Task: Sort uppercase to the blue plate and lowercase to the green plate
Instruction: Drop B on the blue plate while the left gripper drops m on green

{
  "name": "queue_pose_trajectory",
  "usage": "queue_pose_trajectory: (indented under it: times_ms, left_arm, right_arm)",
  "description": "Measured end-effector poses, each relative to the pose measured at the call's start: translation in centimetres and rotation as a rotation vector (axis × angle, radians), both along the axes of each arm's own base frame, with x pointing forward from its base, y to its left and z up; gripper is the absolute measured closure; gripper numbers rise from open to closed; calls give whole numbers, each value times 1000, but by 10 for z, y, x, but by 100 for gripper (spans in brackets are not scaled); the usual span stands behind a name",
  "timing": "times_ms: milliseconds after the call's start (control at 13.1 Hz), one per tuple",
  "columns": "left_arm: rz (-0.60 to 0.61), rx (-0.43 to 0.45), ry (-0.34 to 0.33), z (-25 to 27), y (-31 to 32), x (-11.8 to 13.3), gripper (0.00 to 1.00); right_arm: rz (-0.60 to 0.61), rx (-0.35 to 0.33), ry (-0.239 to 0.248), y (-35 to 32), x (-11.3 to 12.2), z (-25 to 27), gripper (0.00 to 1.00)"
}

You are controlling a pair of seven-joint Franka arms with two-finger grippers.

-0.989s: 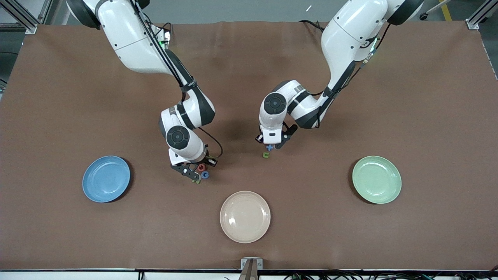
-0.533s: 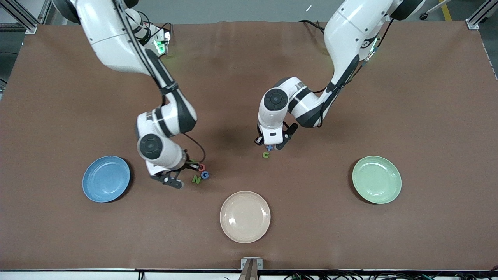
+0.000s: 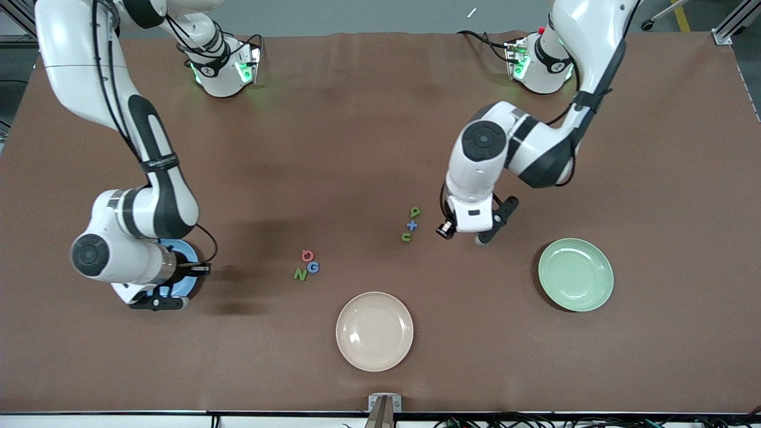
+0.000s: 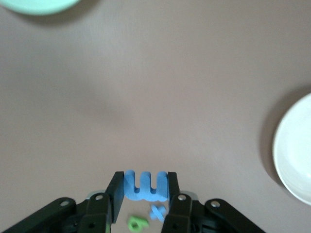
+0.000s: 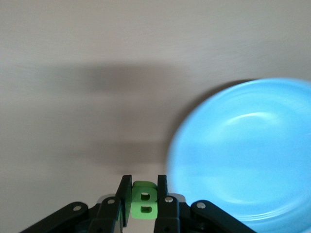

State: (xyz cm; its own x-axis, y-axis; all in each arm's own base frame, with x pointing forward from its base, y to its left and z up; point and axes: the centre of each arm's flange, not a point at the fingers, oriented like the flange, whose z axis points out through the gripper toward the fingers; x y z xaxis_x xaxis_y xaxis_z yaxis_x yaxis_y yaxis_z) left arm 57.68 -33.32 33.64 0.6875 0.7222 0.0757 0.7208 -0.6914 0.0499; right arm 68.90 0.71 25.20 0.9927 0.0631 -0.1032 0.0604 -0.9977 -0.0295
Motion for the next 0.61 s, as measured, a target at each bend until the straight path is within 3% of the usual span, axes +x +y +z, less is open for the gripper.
queue_pose_trajectory:
  times_ms: [304,533,609]
  left_arm:
    - [-139,52,72,-18,120,46,60]
    - [-268,69,122,-42,194,64,60]
    - [-312,89,135,-51,217,69,60]
  right_arm:
    - [98,-40,-9,-91,-3,-11,75]
    - [119,-42,-6,-85,-2,-23,67]
    - [125,-40,-8,-81,-2,-24,59]
